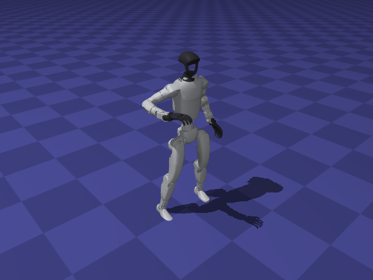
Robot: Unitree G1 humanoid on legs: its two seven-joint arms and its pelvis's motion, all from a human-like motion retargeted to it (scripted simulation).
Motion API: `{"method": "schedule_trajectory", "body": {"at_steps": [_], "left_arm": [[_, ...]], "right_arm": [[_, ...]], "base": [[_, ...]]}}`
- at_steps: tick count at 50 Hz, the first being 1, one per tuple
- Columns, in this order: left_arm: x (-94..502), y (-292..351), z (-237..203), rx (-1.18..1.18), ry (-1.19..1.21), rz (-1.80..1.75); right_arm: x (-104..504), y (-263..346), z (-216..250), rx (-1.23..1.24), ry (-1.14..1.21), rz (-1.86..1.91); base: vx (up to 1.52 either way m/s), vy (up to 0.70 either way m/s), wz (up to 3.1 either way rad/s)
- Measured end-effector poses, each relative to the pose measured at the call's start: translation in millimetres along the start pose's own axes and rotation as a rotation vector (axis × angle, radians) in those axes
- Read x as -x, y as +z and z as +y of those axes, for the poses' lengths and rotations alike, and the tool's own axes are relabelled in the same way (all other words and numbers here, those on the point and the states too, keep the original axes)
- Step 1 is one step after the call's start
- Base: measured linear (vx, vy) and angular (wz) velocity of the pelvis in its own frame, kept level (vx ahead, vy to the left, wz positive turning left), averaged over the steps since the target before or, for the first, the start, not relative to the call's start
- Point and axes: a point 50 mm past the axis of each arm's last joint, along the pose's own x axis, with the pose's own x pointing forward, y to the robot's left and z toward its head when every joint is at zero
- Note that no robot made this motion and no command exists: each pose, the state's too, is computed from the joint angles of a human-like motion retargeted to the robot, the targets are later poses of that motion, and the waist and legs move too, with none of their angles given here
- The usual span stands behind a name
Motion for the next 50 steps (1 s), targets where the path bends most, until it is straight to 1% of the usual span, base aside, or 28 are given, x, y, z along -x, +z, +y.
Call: {"method": "schedule_trajectory", "body": {"at_steps": [8,16,20,26,30,34,38,45,50], "left_arm": [[3.0,-8.5,-12.0,-0.042,-0.05,0.031],[4.3,-10.4,-23.7,-0.048,-0.111,0.054],[3.3,-8.0,-24.9,-0.048,-0.121,0.052],[-0.1,-3.0,-20.8,-0.069,-0.121,0.042],[-3.2,2.4,-16.8,-0.087,-0.117,0.032],[-5.7,6.3,-12.1,-0.106,-0.109,0.021],[-7.0,5.6,-7.6,-0.085,-0.088,0.032],[-7.7,-2.7,-6.2,0.074,-0.031,0.115],[-7.3,-2.4,-8.4,0.06,-0.037,0.11]], "right_arm": [[-32.3,-5.5,-5.7,0.06,-0.129,0.004],[-109.1,-20.1,-10.3,0.127,-0.196,0.049],[-152.0,-34.1,-10.7,0.156,-0.162,0.118],[-188.3,-64.5,-0.5,0.224,0.025,0.284],[-196.4,-84.6,4.6,0.272,0.155,0.406],[-196.1,-99.4,4.8,0.296,0.222,0.509],[-195.3,-106.2,3.7,0.292,0.244,0.577],[-199.2,-103.2,4.8,0.282,0.271,0.589],[-202.0,-97.7,4.9,0.296,0.255,0.539]], "base": [[-0.01,-0.01,0.16],[0.0,0.0,0.0],[0.0,0.0,0.0],[0.0,0.0,0.0],[0.0,0.0,0.0],[0.0,0.0,0.0],[0.0,0.0,0.05],[0.0,0.0,0.03],[0.0,0.0,0.0]]}}
